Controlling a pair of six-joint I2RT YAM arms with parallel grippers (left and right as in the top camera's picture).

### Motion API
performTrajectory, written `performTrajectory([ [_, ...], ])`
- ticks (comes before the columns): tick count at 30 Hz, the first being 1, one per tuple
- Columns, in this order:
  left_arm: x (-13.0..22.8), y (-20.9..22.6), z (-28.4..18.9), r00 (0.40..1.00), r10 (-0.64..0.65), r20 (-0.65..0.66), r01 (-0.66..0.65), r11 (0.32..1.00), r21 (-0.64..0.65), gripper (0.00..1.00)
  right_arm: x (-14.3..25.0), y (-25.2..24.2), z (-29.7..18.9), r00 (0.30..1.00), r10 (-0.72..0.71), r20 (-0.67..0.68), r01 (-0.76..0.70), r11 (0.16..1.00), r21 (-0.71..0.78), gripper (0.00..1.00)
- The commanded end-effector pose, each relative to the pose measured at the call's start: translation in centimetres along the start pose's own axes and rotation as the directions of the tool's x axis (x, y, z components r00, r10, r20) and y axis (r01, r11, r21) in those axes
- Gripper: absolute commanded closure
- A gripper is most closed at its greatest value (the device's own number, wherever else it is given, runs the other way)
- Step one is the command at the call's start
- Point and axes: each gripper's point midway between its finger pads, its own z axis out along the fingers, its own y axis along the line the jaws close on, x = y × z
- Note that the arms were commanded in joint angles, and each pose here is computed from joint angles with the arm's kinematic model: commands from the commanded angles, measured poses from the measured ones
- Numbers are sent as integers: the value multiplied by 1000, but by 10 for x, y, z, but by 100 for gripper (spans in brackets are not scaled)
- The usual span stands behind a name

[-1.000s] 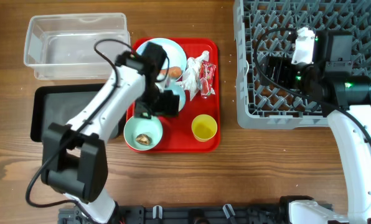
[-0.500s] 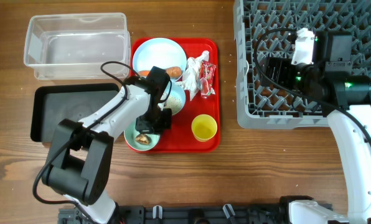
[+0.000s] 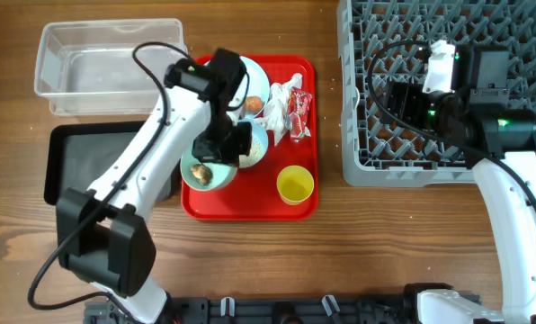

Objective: Sort waste into correct bins and load items into the dishwasher rack
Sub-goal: 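Tip the small bowl over the black tray to dump the scrap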

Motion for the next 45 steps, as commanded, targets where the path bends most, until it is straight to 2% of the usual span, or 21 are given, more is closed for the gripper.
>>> performTrajectory([
  [1, -15, 36, -32, 991, -101, 90, 97, 994, 46, 96, -8, -3, -4, 1000, 6, 21, -6, 1000, 16, 9],
  [5, -38, 113, -55, 929, -333, 164, 314, 941, 130, 96, -12, -2, -4, 999, 3, 38, -3, 1000, 14, 9],
  [9, -62, 169, -85, 857, -441, 266, 302, 848, 435, 96, -21, -1, -4, 997, -5, 75, 4, 1000, 9, 8],
  [12, -61, 206, -92, 803, -510, 308, 289, 785, 548, 96, -21, -1, -4, 997, -5, 75, 5, 1000, 10, 8],
  [14, -58, 225, -94, 771, -538, 340, 247, 745, 620, 96, -21, -1, -4, 997, -5, 75, 4, 1000, 9, 8],
  [15, -56, 235, -93, 746, -572, 342, 232, 703, 672, 96, -21, -1, -4, 997, -5, 75, 4, 1000, 10, 8],
  [19, -40, 255, -77, 703, -611, 364, 162, 636, 754, 96, -17, -4, -3, 998, -1, 58, 0, 1000, 27, 7],
  [22, -27, 276, -77, 617, -694, 371, 90, 530, 843, 96, -15, -6, 3, 999, 2, 42, -3, 1000, 29, 7],
  [27, -13, 289, -112, 526, -740, 419, -97, 438, 894, 96, -10, -8, 11, 1000, 9, 8, -10, 999, 33, 7],
  [30, -11, 286, -137, 497, -735, 460, -238, 395, 888, 96, -9, -8, 11, 1000, 9, 8, -9, 999, 33, 7],
  [34, -14, 287, -140, 485, -713, 507, -278, 424, 862, 96, -7, -9, 11, 1000, 12, -3, -12, 999, 35, 7],
  [39, -19, 296, -139, 453, -663, 596, -325, 500, 803, 96, -5, -9, 11, 1000, 14, -10, -13, 999, 35, 7],
  [40, -20, 298, -136, 456, -663, 594, -310, 507, 804, 96, -4, -9, 11, 1000, 14, -14, -14, 999, 36, 7],
  [43, -24, 308, -105, 494, -682, 539, -118, 562, 819, 96, -3, -9, 11, 1000, 16, -19, -15, 999, 37, 7],
  [45, -25, 307, -98, 509, -681, 526, -80, 571, 817, 96, -4, -9, 11, 1000, 15, -14, -14, 999, 36, 7],
])
